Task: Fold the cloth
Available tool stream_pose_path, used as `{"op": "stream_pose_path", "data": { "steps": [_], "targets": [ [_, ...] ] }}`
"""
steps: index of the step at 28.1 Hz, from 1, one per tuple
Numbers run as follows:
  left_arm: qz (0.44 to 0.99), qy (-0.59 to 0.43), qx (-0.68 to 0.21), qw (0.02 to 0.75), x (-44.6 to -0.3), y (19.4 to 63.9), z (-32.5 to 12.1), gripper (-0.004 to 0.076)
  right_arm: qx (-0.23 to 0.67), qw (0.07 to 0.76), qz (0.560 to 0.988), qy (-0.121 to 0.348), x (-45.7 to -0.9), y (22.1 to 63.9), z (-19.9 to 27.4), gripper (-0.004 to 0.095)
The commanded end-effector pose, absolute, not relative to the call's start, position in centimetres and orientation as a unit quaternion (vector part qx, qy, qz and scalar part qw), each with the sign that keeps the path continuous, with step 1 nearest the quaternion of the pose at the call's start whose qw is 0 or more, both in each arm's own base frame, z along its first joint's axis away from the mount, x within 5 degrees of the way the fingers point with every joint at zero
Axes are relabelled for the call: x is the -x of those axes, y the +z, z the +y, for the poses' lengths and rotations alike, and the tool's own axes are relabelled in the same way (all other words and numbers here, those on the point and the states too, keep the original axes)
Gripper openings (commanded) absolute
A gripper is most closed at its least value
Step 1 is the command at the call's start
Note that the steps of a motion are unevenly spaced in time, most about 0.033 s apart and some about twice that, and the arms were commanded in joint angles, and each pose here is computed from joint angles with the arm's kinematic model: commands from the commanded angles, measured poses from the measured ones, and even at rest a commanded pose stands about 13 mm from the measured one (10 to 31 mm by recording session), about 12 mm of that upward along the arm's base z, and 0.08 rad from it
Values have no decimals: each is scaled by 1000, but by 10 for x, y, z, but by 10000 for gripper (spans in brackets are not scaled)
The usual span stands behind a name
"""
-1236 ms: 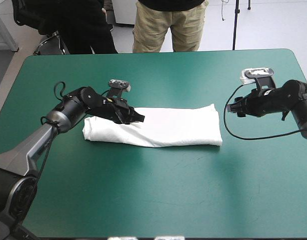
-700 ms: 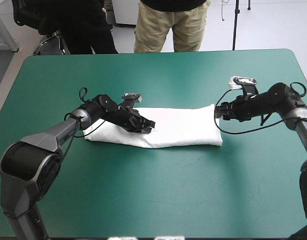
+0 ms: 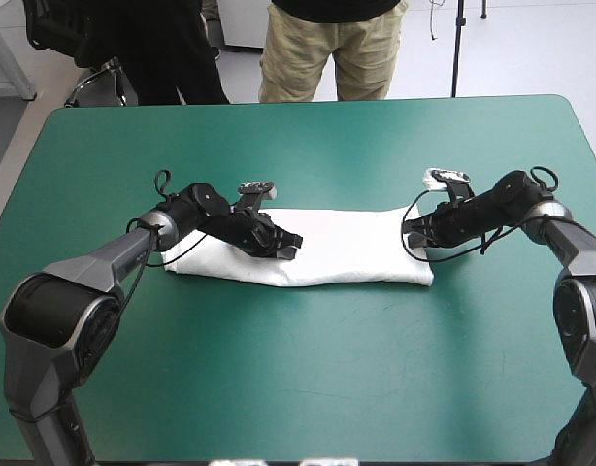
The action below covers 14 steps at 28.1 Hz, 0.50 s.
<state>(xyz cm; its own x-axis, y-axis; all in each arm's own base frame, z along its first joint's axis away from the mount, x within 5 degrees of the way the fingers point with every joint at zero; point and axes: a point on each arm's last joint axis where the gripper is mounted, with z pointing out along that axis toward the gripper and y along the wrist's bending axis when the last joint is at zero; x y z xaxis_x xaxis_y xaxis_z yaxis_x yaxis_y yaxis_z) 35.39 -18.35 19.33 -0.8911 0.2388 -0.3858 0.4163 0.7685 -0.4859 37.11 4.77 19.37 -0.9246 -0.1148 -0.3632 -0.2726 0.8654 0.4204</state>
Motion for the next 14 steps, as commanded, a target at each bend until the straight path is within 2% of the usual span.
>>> {"op": "stream_pose_path", "data": {
  "steps": [1,5,9,14],
  "targets": [
    [922,-290,-184,177,-354,209,-184,-17,135,184,944,238,-370,207,50,-17],
    [922,-286,-181,188,-356,210,-184,-17,144,205,938,238,-371,223,50,-17],
    [920,-283,-180,204,-357,215,-183,-17,156,246,923,250,-369,256,53,-17],
    [902,-261,-201,281,-355,255,-176,-17,197,278,903,263,-362,300,72,-16]
  ]
}}
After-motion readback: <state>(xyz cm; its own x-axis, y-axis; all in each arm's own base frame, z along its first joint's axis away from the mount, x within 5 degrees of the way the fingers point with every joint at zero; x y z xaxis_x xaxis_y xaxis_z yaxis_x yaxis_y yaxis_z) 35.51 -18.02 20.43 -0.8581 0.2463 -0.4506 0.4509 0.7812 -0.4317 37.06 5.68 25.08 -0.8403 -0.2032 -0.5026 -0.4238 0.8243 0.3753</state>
